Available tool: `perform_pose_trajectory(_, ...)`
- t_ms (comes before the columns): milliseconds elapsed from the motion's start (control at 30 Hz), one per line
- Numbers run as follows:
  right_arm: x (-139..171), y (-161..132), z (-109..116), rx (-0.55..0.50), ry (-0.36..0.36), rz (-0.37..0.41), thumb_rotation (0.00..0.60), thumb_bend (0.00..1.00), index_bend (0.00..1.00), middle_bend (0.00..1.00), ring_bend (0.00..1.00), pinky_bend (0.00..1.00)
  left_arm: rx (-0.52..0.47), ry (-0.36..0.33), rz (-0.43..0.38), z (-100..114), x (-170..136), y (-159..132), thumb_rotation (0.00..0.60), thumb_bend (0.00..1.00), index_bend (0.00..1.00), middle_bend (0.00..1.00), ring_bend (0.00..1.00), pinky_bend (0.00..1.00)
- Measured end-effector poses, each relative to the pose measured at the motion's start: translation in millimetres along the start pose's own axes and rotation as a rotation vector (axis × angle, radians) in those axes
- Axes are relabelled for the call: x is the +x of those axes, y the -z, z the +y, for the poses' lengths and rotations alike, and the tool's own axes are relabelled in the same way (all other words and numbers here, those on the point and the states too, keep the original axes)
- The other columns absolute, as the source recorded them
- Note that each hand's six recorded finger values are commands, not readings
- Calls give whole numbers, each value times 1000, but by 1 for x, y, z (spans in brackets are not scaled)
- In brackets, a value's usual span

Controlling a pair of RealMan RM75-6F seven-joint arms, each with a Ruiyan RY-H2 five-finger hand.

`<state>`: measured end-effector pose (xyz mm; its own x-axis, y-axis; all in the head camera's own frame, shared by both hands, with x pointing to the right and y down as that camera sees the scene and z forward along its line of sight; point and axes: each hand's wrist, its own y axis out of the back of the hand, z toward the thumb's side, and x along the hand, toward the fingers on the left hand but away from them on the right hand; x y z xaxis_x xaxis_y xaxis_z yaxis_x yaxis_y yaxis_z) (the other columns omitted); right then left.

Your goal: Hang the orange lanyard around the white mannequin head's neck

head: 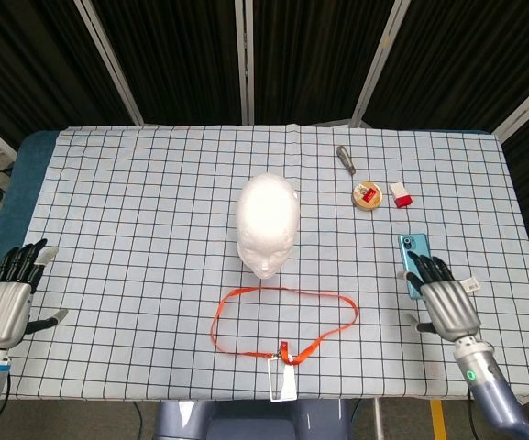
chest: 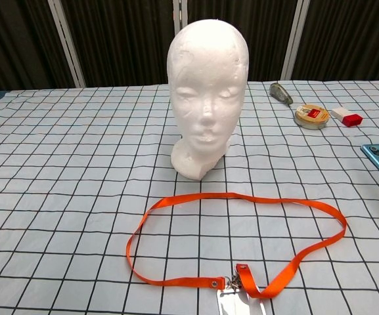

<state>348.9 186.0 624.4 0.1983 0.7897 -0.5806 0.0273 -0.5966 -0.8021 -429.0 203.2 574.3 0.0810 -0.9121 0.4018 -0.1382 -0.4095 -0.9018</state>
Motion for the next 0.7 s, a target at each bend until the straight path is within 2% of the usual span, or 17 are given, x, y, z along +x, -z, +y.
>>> perform_pose_trajectory(133,-31,-25,-1,28,-23,37,600,275,410,0,0,0,12,20,3,-6,1,0,600,0,0,0,0,0)
perform_pose_trajectory(300,-55,-48,-17,-24,-90,28,600,267,419,0,0,0,19,26,9,-10,3,2,600,0,0,0,0,0)
perform_pose_trajectory(533,-70,-77,-45,-115,-187,15,600,266,463,0,0,0,11,41,17,-13,7,7,600,0,0,0,0,0)
perform_pose_trajectory(700,-76,-88,-58,-92,-206,16,600,266,476,0,0,0,12,40,17,-13,9,7,600,0,0,0,0,0)
